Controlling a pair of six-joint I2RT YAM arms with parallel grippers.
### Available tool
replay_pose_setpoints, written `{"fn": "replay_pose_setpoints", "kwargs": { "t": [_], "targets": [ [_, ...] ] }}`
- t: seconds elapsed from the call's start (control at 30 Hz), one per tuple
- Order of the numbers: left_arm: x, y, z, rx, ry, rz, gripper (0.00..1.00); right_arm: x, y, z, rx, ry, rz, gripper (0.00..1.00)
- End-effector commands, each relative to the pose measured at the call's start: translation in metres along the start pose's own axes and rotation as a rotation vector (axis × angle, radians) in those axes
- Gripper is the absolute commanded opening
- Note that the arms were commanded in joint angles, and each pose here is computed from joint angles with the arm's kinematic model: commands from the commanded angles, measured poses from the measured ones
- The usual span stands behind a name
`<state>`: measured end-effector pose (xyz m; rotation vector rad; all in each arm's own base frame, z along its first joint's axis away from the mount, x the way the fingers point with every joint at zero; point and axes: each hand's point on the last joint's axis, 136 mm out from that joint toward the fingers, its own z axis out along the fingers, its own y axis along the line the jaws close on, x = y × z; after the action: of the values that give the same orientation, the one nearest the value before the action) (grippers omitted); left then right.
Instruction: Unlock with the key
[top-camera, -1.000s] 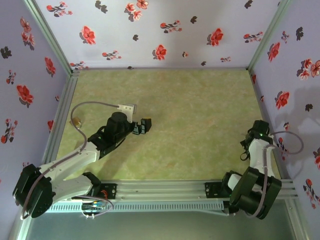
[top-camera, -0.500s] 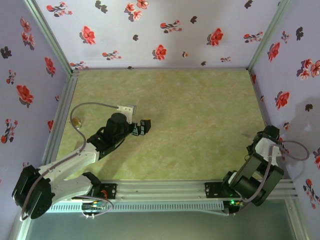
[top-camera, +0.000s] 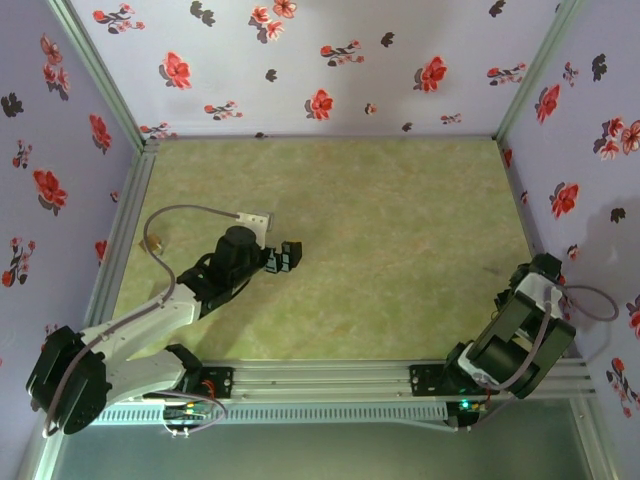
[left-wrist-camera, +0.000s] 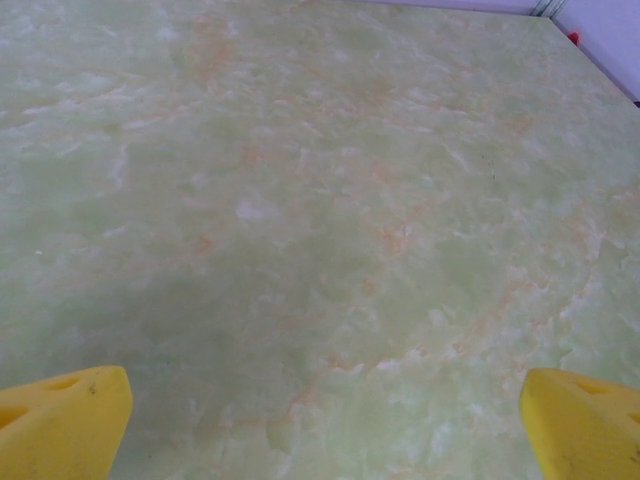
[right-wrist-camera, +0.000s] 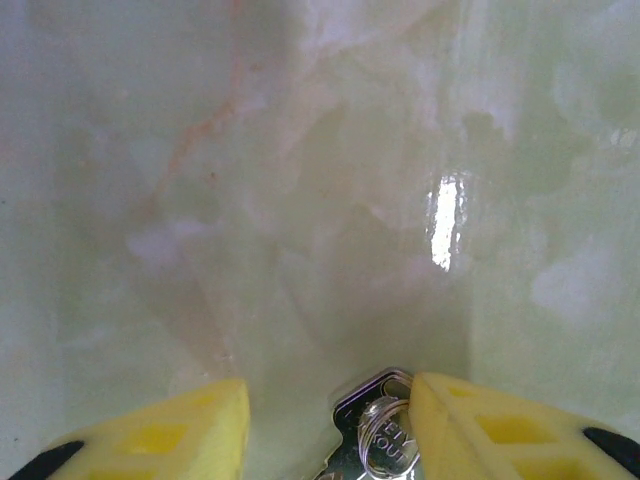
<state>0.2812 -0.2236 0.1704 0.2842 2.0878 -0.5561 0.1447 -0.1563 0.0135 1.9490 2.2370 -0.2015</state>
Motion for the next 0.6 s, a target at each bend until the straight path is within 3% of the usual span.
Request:
{"fn": "replay_pose_setpoints", "kwargs": {
  "t": [0.0, 0.23, 0.57],
  "targets": [
    [0.002, -0.004, 0.002, 0.013, 0.014, -0.008, 1.0, 0.007, 0.003, 0.005, -0.023, 0.041, -0.005, 0.42],
    [0.003, -0.004, 0.003, 0.012, 0.018, 0.003, 1.0, 0.01, 0.008, 0.003, -0.055, 0.052, -0.012, 0.36],
    [0.006, -0.003, 0.005, 0.008, 0.025, 0.004, 1.0, 0.012, 0.013, 0.0, -0.093, 0.061, -0.021, 0.08]
  ]
}}
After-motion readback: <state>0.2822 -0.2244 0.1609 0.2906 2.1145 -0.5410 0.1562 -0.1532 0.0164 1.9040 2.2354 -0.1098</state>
